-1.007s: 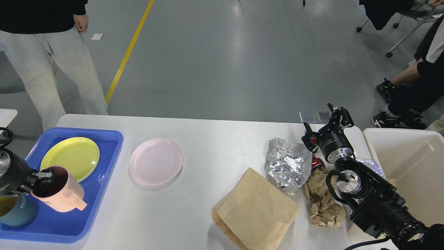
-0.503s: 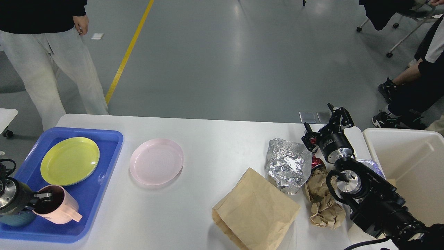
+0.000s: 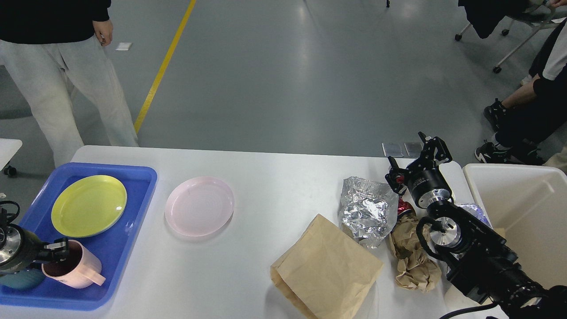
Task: Tidy desktop
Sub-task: 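Open the left gripper and raise it away from the cup, then reach the left gripper to the pink saucer edge and grasp it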
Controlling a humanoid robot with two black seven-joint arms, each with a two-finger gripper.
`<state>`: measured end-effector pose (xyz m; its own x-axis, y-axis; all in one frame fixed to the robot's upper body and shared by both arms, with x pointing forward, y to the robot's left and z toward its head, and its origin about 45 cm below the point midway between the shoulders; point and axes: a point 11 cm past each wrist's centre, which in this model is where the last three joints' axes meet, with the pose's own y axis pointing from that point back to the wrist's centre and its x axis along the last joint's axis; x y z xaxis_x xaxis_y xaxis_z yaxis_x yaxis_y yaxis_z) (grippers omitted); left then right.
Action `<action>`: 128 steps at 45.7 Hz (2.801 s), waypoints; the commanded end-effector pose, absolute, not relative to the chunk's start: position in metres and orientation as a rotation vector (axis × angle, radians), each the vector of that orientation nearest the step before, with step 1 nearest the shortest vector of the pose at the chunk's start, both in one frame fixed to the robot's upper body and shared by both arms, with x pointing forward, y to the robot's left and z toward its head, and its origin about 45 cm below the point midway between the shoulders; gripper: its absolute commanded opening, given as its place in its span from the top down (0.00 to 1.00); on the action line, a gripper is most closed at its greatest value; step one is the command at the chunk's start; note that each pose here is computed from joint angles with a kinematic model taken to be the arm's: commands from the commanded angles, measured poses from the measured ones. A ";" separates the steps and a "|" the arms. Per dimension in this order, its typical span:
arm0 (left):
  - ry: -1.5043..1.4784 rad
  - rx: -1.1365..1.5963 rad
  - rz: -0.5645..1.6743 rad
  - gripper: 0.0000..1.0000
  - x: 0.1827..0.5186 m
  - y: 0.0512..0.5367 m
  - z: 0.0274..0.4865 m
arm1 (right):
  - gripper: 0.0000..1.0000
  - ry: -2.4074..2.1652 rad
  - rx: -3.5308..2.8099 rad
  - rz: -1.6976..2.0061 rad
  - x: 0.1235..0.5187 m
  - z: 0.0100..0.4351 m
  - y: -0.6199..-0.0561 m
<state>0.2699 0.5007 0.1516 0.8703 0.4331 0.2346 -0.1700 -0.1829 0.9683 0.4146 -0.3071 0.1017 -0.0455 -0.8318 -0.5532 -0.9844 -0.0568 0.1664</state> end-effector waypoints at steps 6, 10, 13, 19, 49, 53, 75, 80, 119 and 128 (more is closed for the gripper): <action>0.211 1.691 0.539 0.05 0.269 0.504 0.155 | 0.00 1.938 -1.950 0.772 0.415 0.102 -0.307; 0.209 1.699 0.542 0.04 0.270 0.507 0.159 | 0.00 1.938 -1.950 0.772 0.415 0.102 -0.307; 0.212 1.706 0.534 0.04 0.269 0.509 0.162 | 0.00 1.938 -1.950 0.772 0.415 0.102 -0.307; 0.221 1.697 0.520 0.04 0.276 0.506 0.179 | 0.00 1.938 -1.950 0.772 0.415 0.102 -0.307; -0.039 1.465 0.414 0.05 0.339 0.226 0.422 | 0.00 1.938 -1.949 0.770 0.415 0.102 -0.307; -0.085 1.439 0.414 0.05 0.332 0.203 0.439 | 0.00 1.938 -1.950 0.772 0.415 0.102 -0.307; 0.092 1.340 0.480 0.04 0.321 0.217 0.424 | 0.00 1.938 -1.949 0.770 0.415 0.102 -0.307; 0.185 1.304 0.553 0.04 0.330 0.248 0.393 | 0.00 1.938 -1.950 0.772 0.415 0.102 -0.307; 0.576 1.127 1.082 0.06 0.374 0.331 0.100 | 0.00 1.938 -1.949 0.770 0.415 0.102 -0.307; 0.585 1.064 1.098 0.07 0.377 0.322 0.088 | 0.00 1.938 -1.949 0.770 0.415 0.102 -0.307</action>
<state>0.3765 0.3281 0.0953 0.3979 0.9084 0.1287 -0.4086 0.0499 0.9113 0.4146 -0.3071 0.1017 -0.0455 -0.8317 -0.5533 -0.9844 -0.0569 0.1665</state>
